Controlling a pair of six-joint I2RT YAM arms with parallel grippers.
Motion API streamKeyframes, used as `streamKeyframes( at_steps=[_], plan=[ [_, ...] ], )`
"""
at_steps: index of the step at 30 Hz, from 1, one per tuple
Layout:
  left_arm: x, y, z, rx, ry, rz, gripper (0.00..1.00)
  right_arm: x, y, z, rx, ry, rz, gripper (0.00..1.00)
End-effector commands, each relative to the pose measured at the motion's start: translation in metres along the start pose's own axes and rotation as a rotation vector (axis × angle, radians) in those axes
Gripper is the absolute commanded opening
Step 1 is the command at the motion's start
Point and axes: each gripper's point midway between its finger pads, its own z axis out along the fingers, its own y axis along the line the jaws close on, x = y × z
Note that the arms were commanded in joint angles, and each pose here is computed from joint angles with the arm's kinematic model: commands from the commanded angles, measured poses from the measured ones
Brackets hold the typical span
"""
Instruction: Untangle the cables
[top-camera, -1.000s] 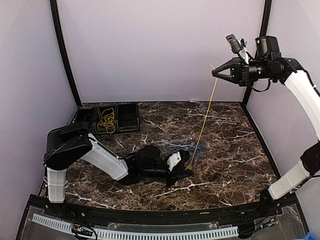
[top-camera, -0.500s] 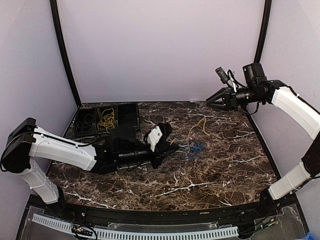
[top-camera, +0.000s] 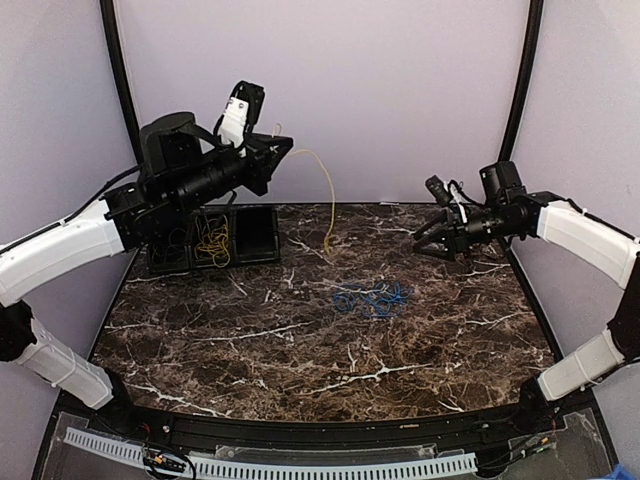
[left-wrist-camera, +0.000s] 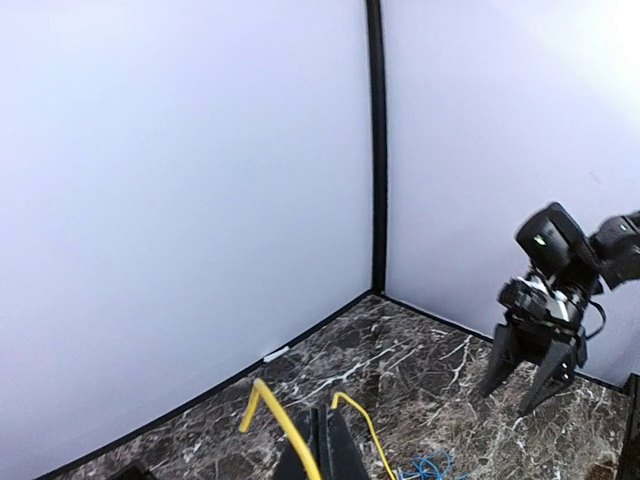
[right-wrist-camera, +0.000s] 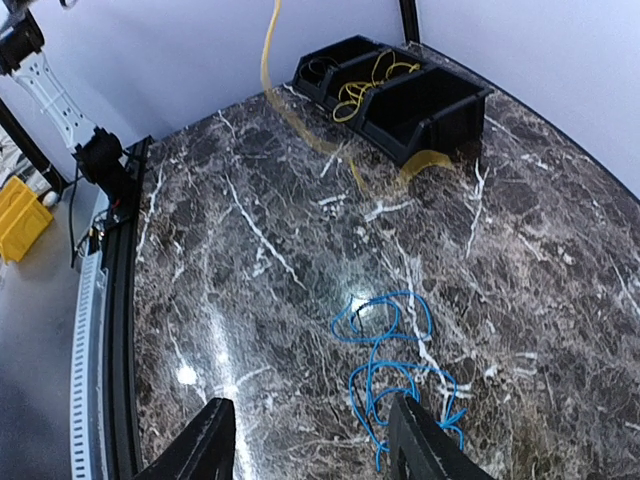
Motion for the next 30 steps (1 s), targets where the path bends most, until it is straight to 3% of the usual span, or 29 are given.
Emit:
streamKeyframes(
  at_steps=[1,9,19,30],
  plan=[
    [0.007,0.048,-0.013,-0.182,0.134,-0.049,0.00,0.027,-0.006,0.001,0.089,0.013,-0.080,0.55],
    [-0.058,0.081,-0.037,-0.300,0.029,0.003,0.00,0.082,-0.017,0.017,0.112,0.085,-0.050,0.58],
    [-0.044,0.145,-0.047,-0.495,0.123,-0.017,0.00,0.098,-0.024,0.021,0.125,0.126,-0.047,0.59],
    [-0.022,0.189,-0.038,-0.498,0.133,-0.099,0.00,0.104,-0.027,0.023,0.130,0.151,-0.045,0.59]
  ],
)
